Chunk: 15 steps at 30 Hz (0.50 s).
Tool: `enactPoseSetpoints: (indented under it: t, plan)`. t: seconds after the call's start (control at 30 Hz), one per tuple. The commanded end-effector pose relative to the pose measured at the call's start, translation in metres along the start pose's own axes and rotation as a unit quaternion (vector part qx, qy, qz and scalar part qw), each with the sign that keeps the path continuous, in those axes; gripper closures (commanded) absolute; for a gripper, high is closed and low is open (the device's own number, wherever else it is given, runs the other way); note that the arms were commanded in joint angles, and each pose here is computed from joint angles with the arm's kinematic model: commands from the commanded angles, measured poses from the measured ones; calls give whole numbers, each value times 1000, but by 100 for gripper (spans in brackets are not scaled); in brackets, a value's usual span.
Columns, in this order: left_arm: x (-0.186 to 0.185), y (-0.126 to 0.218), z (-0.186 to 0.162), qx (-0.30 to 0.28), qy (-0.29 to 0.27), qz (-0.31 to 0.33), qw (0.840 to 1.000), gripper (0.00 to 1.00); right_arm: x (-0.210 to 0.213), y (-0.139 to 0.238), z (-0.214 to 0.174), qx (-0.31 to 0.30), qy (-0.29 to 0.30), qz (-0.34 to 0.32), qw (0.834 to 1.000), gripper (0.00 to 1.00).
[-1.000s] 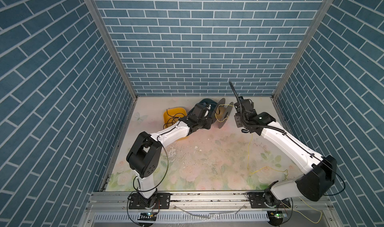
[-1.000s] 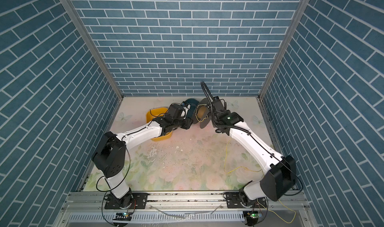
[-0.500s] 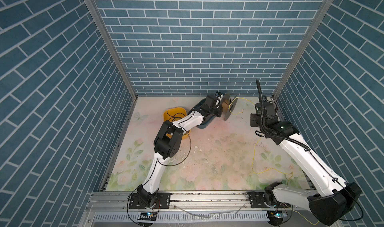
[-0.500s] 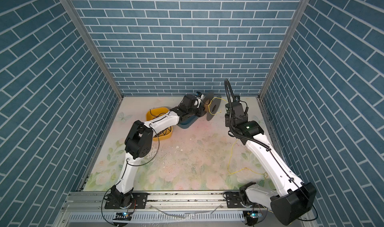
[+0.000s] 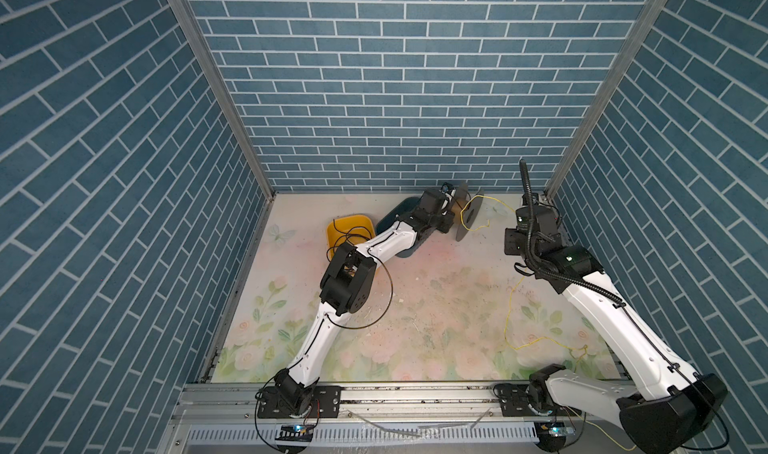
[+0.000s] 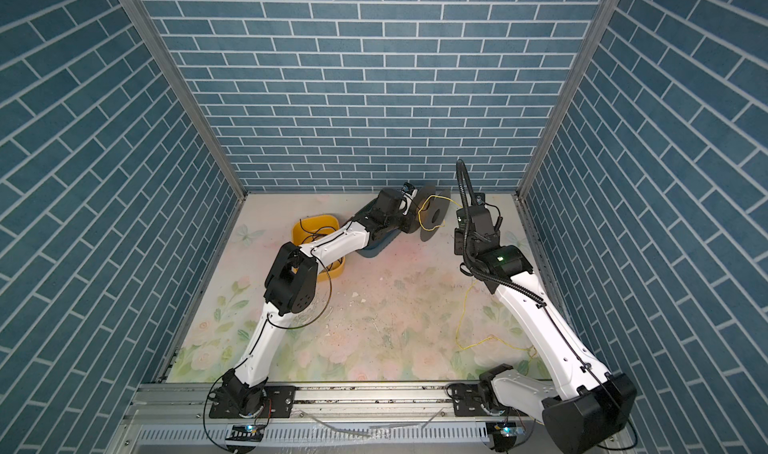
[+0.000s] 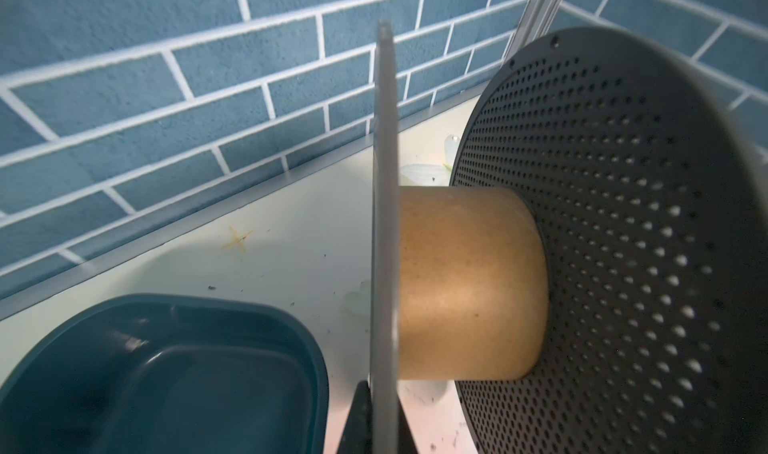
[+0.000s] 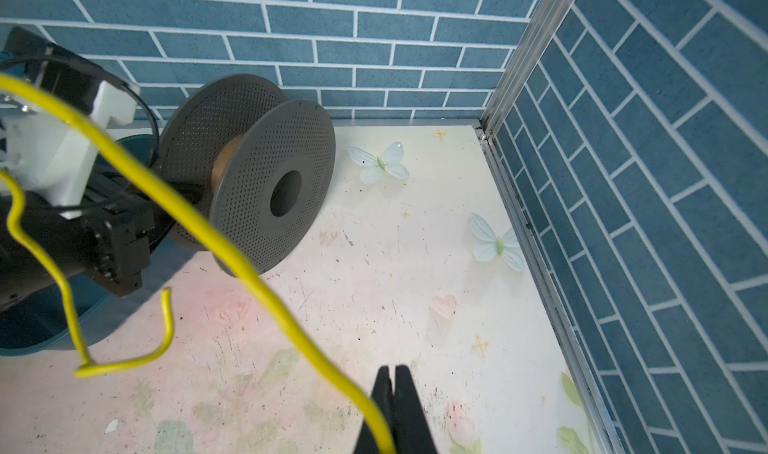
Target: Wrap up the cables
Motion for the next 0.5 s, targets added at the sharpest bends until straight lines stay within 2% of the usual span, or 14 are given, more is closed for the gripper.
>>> enactPoseSetpoints:
  t: [0.0, 0.2, 0.47]
  plan:
    - [-20, 54, 37, -39, -27, 26, 999, 100, -4, 4, -7, 1, -11, -1, 1000, 100]
    - [-25, 120, 30, -29, -6, 67, 997, 100, -8, 14, -9, -2, -13, 7, 1000, 100]
    - [-17, 214, 8, -19, 29, 106, 994, 100, 4, 21, -10, 4, -4, 79, 997, 100]
Point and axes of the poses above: each gripper's point midway between its finger pads, its own y axis back along the fingers, its own x axis along the line the jaws close on, z = x × y, the point moved 7 cm from there along y, back along the fingers, and after that the axes turned 10 degrees about y, right-handed, at the moved point
